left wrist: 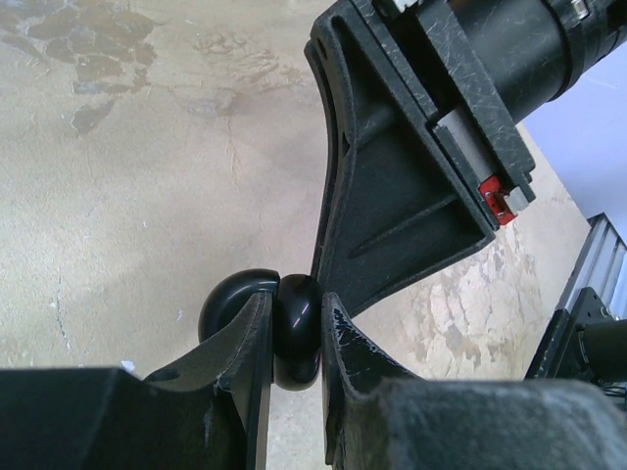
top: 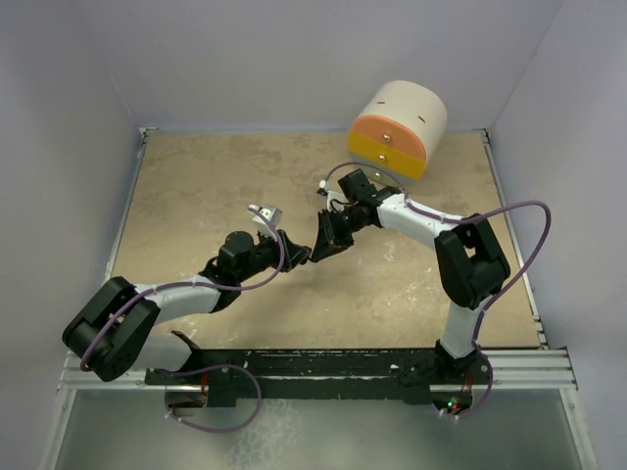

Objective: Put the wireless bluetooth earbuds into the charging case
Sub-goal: Place the earbud in the charging case.

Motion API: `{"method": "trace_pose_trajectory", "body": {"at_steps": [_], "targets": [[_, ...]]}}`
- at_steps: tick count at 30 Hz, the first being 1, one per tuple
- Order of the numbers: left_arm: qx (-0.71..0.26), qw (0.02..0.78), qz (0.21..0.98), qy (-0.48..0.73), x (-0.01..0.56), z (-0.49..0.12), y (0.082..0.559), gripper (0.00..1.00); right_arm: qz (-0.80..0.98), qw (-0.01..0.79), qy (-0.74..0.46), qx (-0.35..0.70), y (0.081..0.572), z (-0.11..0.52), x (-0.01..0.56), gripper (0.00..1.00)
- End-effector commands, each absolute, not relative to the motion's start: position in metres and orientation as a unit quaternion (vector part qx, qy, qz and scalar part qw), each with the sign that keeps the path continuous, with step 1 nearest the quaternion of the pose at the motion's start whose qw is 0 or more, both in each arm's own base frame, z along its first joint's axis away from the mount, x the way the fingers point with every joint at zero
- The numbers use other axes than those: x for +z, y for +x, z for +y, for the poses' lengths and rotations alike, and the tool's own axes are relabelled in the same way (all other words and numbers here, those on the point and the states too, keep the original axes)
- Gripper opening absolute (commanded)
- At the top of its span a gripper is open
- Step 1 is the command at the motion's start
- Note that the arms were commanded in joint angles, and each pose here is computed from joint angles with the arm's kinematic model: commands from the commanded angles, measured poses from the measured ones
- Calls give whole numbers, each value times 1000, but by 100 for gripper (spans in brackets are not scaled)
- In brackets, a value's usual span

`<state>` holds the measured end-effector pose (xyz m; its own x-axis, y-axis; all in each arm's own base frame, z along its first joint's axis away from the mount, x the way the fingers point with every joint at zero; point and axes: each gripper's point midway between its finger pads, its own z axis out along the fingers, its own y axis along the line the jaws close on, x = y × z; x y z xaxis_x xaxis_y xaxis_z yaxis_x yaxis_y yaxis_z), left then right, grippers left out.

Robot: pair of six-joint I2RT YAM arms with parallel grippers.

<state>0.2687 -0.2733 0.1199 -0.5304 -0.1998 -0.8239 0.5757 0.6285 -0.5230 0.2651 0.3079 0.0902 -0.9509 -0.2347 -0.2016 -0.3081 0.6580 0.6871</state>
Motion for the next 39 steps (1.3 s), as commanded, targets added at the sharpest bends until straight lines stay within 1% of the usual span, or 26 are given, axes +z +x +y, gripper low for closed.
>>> {"method": "trace_pose_trajectory", "body": {"at_steps": [1, 23, 39], "targets": [[-442, 488, 738, 149, 151, -291, 267, 0, 896, 81, -168, 403, 281, 318, 112, 0], [-441, 501, 729, 151, 165, -291, 267, 0, 900, 78, -168, 394, 277, 313, 105, 0], [-428, 507, 735, 141, 163, -289, 275, 0, 899, 82, -172, 394, 275, 311, 104, 0]]}}
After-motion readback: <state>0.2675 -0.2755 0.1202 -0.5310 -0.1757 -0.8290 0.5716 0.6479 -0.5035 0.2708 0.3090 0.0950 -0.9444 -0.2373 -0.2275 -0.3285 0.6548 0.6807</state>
